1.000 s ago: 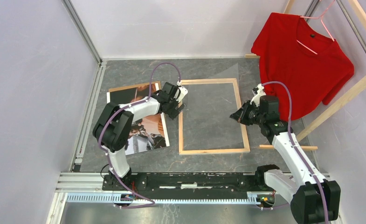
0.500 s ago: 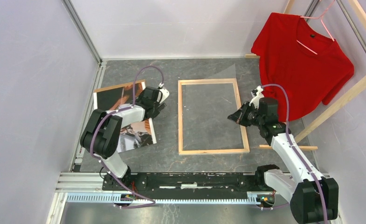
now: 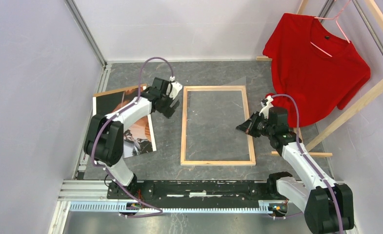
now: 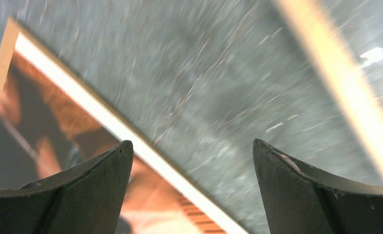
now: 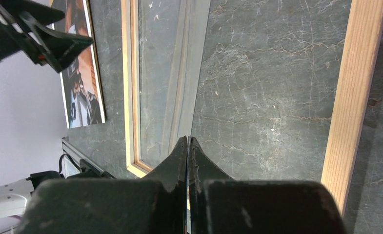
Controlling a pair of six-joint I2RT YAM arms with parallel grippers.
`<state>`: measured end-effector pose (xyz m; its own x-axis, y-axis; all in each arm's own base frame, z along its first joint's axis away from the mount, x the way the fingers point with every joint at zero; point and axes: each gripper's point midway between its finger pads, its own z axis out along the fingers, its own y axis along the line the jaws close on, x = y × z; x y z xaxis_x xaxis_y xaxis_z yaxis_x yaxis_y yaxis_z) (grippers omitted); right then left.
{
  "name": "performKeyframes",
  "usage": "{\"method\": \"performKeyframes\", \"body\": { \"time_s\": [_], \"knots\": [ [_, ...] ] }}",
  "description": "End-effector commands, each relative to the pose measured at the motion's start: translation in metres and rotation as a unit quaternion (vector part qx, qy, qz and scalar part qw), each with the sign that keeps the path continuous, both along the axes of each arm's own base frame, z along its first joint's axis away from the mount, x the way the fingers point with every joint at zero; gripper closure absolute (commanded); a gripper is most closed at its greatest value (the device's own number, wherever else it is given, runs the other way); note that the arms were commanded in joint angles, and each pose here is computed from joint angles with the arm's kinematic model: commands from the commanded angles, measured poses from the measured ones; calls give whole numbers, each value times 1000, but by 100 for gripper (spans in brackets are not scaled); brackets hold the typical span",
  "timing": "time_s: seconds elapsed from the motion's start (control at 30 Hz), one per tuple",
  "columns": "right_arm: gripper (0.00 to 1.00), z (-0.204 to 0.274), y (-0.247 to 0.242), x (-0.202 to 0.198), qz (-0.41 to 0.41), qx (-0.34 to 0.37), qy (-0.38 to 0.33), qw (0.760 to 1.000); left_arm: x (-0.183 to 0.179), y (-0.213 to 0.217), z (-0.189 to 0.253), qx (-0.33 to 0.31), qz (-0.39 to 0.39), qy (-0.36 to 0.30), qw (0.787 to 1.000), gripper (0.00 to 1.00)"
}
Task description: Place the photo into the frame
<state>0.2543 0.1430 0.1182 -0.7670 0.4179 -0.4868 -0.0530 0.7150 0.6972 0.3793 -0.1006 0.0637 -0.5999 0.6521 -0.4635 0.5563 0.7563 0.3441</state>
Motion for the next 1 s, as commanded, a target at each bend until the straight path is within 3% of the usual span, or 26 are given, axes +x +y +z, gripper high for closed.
{"method": "performKeyframes", "body": {
  "time_s": [0.0,0.27,0.53,0.77,0.97],
  "knots": [
    [100,25,5,12,-2,18,-40,999,-12,-81,15,-167,-11,79,983,2],
    [100,12,12,5,-15,34,-27,999,-29,-108,-23,-210,-2,167,963,6],
    [100,4,26,2,-12,36,-16,999,-34,-107,-38,-201,-1,181,963,15],
    [100,7,36,6,-3,39,-25,999,-13,-64,-46,-95,31,121,988,45],
    [100,10,41,10,7,44,-34,998,-11,-35,-43,-67,55,98,991,48]
  ]
}}
